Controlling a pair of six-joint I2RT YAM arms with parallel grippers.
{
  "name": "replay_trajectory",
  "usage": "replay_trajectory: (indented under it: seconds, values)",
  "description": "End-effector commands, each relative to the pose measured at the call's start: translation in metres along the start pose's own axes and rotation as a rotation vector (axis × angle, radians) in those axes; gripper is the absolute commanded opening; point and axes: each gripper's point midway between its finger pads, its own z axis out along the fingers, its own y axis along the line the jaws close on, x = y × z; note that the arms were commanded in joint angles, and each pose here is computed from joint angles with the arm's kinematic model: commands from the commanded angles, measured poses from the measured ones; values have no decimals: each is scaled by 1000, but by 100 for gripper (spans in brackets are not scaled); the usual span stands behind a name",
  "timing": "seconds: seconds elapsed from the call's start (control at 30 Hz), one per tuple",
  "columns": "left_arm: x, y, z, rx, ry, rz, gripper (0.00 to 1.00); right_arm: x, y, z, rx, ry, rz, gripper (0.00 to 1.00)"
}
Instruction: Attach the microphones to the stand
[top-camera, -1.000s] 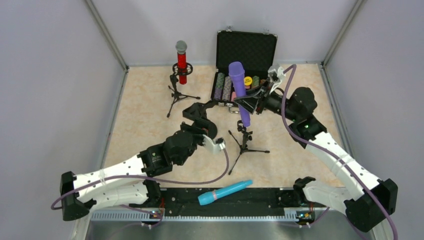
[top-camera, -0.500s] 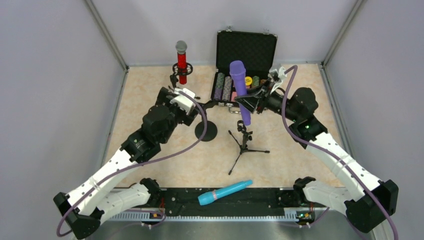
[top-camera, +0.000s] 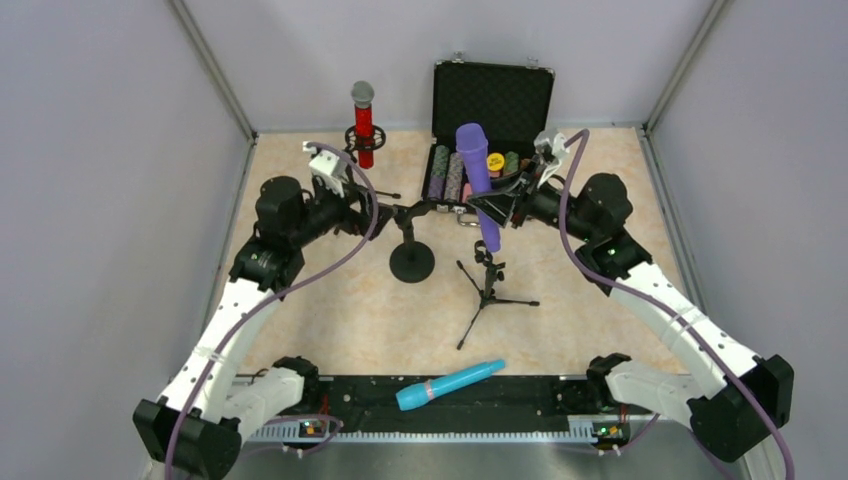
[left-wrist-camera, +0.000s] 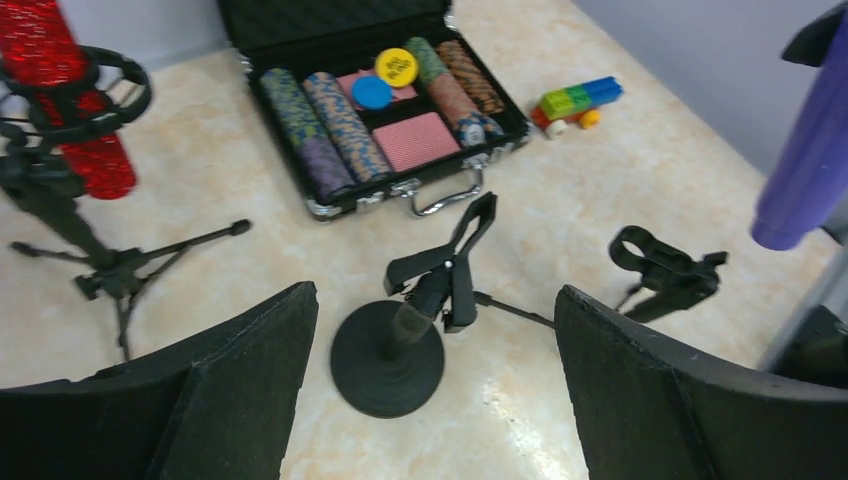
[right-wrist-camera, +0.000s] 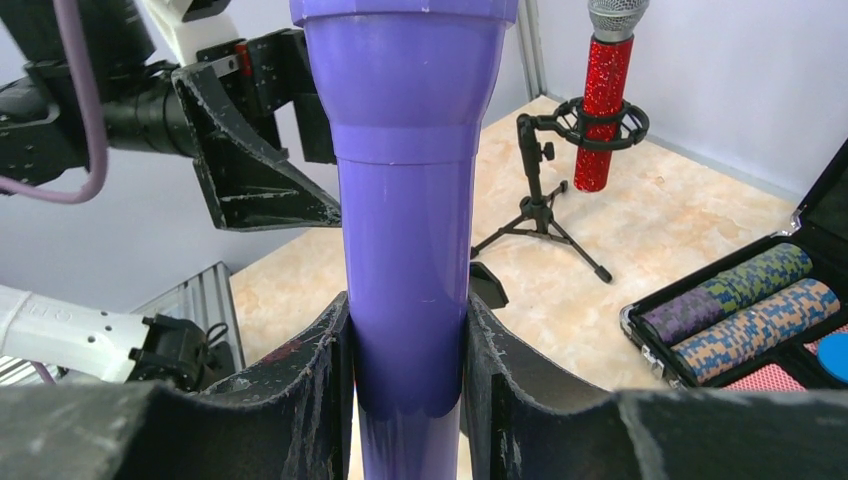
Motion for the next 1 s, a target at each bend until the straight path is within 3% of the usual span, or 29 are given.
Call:
replay_trajectory:
  seconds: [0.0, 0.17, 0.4, 0.67, 0.97]
  values:
    - [-34, -44, -6, 332, -92, -42, 90, -17, 5, 2, -37, -57, -55, 0]
    - [-69, -56, -19, 412, -282, 46, 93, -19, 8, 5, -69, -95, -68, 0]
    - [-92, -76, -33, 534, -426, 174, 94, -25, 11, 14, -130, -160, -61, 0]
    - [-94, -97, -35, 696, -432, 86, 91, -52, 26, 26, -259, -295, 16, 0]
    - [-71, -126, -6, 781, -372, 3, 90, -71, 43, 42, -327, -363, 26, 0]
